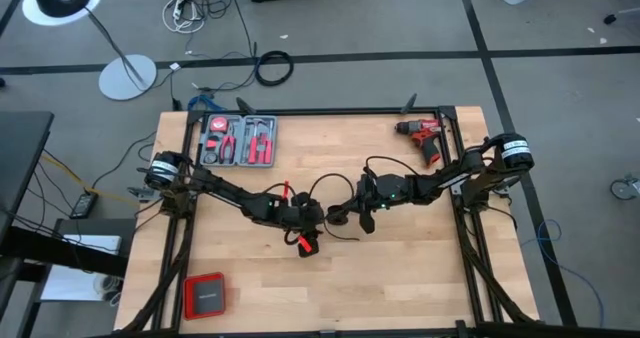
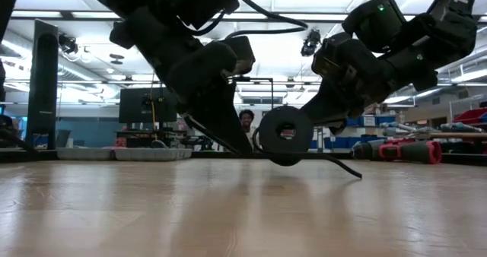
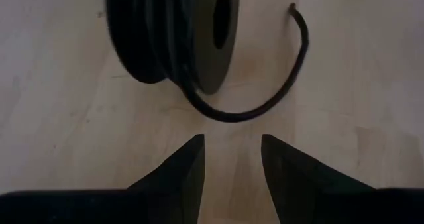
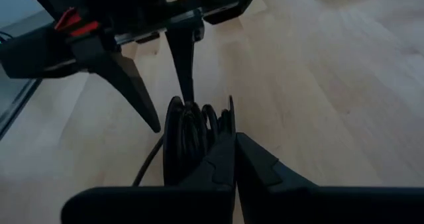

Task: Coil cords
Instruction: Coil the black wire on the spool

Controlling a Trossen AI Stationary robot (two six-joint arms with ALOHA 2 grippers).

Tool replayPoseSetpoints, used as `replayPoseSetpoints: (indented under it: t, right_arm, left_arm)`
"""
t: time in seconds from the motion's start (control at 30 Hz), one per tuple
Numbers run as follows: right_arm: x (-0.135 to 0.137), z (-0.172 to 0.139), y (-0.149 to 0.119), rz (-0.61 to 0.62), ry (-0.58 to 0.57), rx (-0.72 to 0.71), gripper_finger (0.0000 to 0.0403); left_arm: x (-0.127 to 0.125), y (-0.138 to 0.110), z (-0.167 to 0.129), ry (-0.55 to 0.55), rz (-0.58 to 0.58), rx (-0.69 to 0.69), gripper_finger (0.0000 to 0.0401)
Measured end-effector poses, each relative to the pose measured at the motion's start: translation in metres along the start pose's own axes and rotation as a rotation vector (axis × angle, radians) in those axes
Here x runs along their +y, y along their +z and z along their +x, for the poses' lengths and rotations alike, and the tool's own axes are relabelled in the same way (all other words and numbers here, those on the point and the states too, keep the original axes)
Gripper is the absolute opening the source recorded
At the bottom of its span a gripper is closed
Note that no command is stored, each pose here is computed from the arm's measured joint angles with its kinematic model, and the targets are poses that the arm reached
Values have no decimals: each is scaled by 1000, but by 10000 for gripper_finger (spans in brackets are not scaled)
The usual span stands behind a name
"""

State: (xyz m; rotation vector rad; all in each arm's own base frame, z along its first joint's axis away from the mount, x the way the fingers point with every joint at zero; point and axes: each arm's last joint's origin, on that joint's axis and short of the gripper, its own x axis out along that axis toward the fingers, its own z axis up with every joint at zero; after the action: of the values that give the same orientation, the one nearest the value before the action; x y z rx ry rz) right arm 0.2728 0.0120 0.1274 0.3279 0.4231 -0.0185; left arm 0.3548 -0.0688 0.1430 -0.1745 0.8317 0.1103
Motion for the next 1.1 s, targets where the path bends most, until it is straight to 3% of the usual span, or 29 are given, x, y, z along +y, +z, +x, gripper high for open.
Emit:
replayPoseSetpoints:
  t: [0.27, 0.8, 1.1]
  right_arm:
    - [0, 0, -1, -7, -6, 8, 0]
    - [-1, 0, -1, -8, -9, 6, 0]
    - [-1, 0, 0, -9, -14, 2, 0]
  left_arm:
    - [2, 1, 0, -13, -24, 9, 152]
    - [19, 11, 3, 66, -122, -66, 152]
    - [26, 12, 4, 78, -110, -54, 152]
